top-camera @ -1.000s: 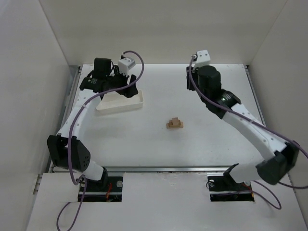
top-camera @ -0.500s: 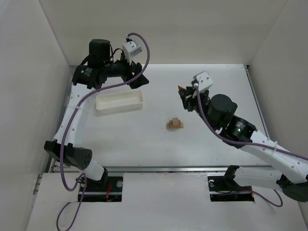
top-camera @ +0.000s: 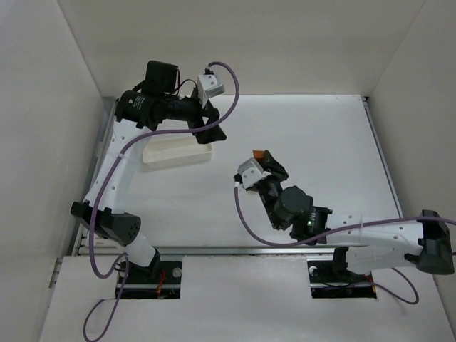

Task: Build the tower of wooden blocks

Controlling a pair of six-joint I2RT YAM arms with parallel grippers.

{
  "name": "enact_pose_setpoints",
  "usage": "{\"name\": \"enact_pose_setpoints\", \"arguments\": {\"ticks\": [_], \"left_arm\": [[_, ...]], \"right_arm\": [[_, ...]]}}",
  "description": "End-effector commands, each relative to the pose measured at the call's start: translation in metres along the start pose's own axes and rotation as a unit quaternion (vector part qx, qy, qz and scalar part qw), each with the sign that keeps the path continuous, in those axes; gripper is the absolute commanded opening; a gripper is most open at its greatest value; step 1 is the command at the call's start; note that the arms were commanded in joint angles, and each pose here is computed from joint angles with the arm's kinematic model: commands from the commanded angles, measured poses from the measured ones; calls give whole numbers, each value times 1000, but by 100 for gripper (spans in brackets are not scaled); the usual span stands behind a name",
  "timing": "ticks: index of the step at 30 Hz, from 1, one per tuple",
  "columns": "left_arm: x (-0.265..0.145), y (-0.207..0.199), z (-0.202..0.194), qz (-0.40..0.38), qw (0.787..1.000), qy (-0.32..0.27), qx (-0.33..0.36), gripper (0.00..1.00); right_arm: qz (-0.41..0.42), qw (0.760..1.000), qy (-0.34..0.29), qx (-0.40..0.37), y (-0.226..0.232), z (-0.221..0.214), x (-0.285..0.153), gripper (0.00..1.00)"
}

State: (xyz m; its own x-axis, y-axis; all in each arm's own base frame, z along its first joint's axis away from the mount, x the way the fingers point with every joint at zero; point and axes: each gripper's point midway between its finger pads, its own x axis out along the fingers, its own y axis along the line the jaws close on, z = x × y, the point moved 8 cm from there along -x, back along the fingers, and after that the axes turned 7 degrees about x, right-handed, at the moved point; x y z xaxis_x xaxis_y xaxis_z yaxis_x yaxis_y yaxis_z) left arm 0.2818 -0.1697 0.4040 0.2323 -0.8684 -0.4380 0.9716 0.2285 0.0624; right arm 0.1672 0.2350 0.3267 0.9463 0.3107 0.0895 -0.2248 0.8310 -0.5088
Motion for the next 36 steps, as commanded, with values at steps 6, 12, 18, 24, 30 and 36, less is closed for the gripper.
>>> {"name": "enact_pose_setpoints", "arguments": {"ticks": [6,12,18,24,30,36], "left_arm": [[-5,-15,-14,-30,998,2,62,79],[-11,2,8,13,996,2,87,79],[-24,7,29,26,992,-66,102,79],[-1,-19,8,-16,990,2,138,80],[-9,-25,28,7,982,-3,187,85],[-6,-36,29,-20,976,16,217,88]], "right_arm": [[-91,995,-37,-30,-6,15,-9,0],[-145,985,-84,-42,-2,2,-14,0],[-73,995,-67,16,0,10,-23,0],[-55,995,-56,-69,21,-4,-31,0],[-133,966,-96,-202,39,-19,-26,0],[-135,969,-85,-190,42,-22,-22,0]]}}
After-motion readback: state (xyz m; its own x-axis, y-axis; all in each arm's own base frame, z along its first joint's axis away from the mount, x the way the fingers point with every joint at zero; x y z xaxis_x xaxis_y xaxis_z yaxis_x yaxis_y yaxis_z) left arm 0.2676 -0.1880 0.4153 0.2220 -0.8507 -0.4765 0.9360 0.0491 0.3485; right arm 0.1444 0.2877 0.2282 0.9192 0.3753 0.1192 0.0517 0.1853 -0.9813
